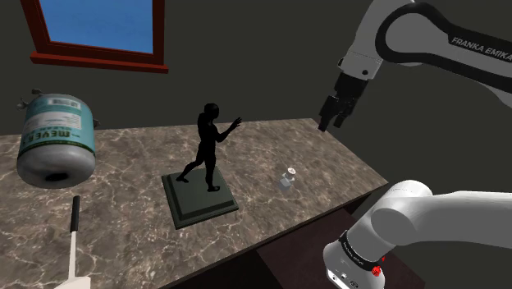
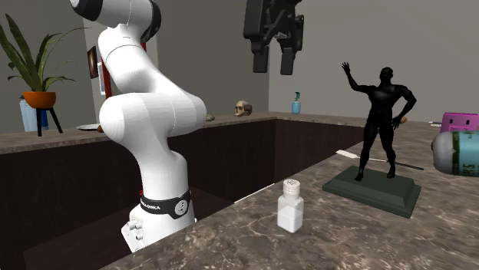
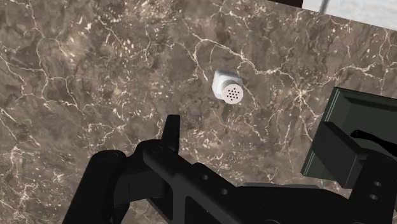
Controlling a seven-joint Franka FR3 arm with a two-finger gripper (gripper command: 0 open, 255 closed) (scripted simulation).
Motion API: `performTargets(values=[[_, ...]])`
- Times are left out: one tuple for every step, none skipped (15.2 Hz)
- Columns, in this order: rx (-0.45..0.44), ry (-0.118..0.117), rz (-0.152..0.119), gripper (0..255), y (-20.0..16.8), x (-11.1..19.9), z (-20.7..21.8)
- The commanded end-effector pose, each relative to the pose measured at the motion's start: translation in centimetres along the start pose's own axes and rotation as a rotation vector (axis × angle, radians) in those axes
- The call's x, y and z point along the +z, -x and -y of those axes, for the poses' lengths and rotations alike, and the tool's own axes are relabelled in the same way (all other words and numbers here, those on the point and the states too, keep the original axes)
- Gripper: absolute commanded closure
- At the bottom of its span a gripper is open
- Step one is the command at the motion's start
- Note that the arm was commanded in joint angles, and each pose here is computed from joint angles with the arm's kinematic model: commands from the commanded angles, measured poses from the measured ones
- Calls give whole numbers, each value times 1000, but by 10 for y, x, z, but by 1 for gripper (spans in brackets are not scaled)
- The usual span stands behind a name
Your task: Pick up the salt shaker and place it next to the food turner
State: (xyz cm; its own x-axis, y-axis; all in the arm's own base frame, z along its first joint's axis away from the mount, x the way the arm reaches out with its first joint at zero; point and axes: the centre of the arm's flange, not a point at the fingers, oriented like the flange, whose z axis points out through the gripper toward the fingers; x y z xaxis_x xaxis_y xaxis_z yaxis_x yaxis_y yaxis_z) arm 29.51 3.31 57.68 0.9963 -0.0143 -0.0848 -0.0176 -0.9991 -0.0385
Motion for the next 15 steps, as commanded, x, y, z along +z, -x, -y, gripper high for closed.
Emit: performTargets(values=[[0,0,0,0,0,0,0],[10,-5,0,0,-4,13,0],[20,-11,-1,0,-8,25,0],[29,-16,-1,0,-11,38,0],[39,-22,-2,0,-15,50,0],[49,-27,-2,0,-19,63,0],[59,-32,-3,0,-23,76,0],[69,-38,-3,0,-27,88,0],[78,-43,-4,0,-31,101,0],[88,-49,-4,0,-34,113,1],[98,-54,-5,0,-38,126,1],[108,-59,-5,0,-42,138,1],[117,-65,-6,0,-46,151,1],[127,-70,-6,0,-50,164,2],[137,-76,-7,0,-54,176,2]])
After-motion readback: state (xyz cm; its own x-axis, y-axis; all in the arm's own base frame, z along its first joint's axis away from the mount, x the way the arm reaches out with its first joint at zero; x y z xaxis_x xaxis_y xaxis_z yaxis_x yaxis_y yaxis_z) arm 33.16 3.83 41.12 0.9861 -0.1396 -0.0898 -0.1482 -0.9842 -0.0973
